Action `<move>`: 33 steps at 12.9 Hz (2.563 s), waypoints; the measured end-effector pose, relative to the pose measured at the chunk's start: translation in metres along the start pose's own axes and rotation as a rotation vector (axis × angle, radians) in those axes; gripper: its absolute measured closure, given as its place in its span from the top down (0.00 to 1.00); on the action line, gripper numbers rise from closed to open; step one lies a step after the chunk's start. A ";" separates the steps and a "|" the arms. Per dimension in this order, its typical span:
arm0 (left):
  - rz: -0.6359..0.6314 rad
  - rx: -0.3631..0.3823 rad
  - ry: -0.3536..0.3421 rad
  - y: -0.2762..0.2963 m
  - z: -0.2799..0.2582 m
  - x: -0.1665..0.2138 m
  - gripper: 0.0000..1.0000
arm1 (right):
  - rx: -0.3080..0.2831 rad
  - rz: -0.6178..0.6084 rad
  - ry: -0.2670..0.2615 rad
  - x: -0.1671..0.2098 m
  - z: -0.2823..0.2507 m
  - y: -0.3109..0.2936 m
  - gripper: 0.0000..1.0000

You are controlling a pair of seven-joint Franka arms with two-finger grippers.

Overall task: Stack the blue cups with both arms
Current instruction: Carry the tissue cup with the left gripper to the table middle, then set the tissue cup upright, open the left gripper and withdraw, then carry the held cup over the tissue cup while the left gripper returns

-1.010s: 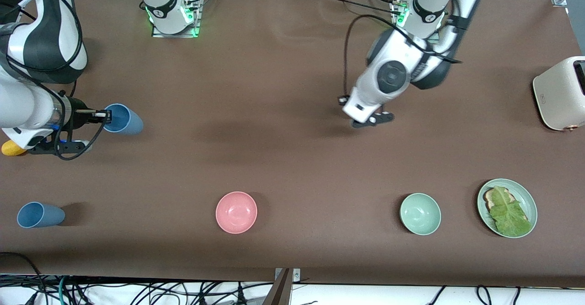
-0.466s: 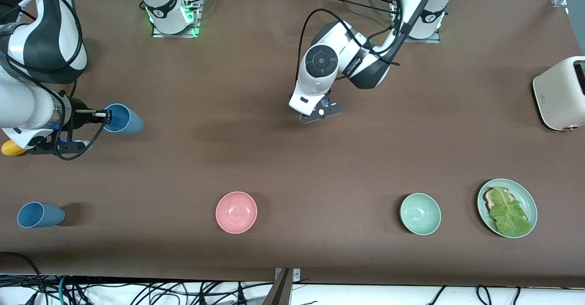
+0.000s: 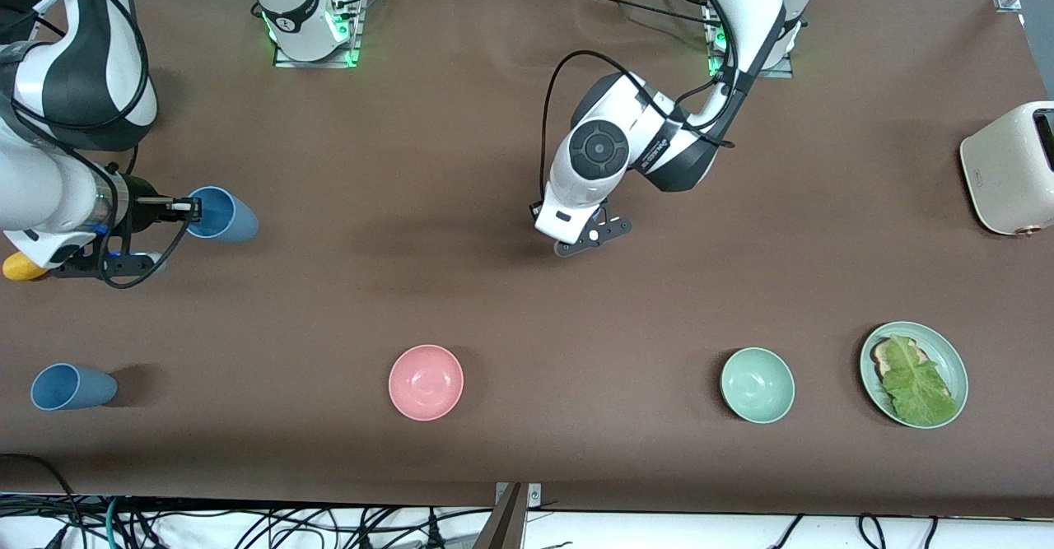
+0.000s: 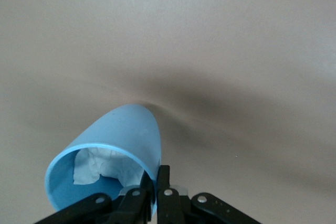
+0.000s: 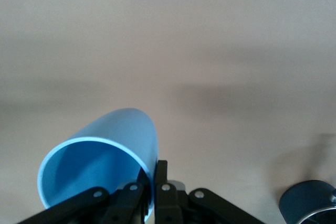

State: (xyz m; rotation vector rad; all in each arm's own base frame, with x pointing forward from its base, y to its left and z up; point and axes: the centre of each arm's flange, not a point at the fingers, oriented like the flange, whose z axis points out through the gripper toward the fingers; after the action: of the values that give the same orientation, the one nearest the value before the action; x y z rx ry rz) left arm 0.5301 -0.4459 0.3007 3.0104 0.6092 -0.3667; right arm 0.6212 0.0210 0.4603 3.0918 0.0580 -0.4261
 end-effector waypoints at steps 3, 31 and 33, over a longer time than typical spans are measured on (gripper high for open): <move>0.000 0.015 -0.018 0.007 0.029 -0.001 0.01 | 0.000 0.000 0.000 0.000 0.000 0.000 0.05; 0.435 0.062 -0.192 -0.336 -0.107 0.281 1.00 | 0.134 0.338 0.117 -0.055 0.015 -0.373 0.05; 0.436 0.053 -0.171 -0.340 -0.102 0.286 1.00 | 0.200 0.379 0.128 -0.063 0.018 -0.425 0.05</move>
State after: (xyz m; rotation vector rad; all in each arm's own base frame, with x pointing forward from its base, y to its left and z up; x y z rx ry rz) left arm 0.6759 -0.0152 0.3309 3.0000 -0.0731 -0.6051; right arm 0.5392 0.4428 0.4539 3.2068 -0.5928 -0.2304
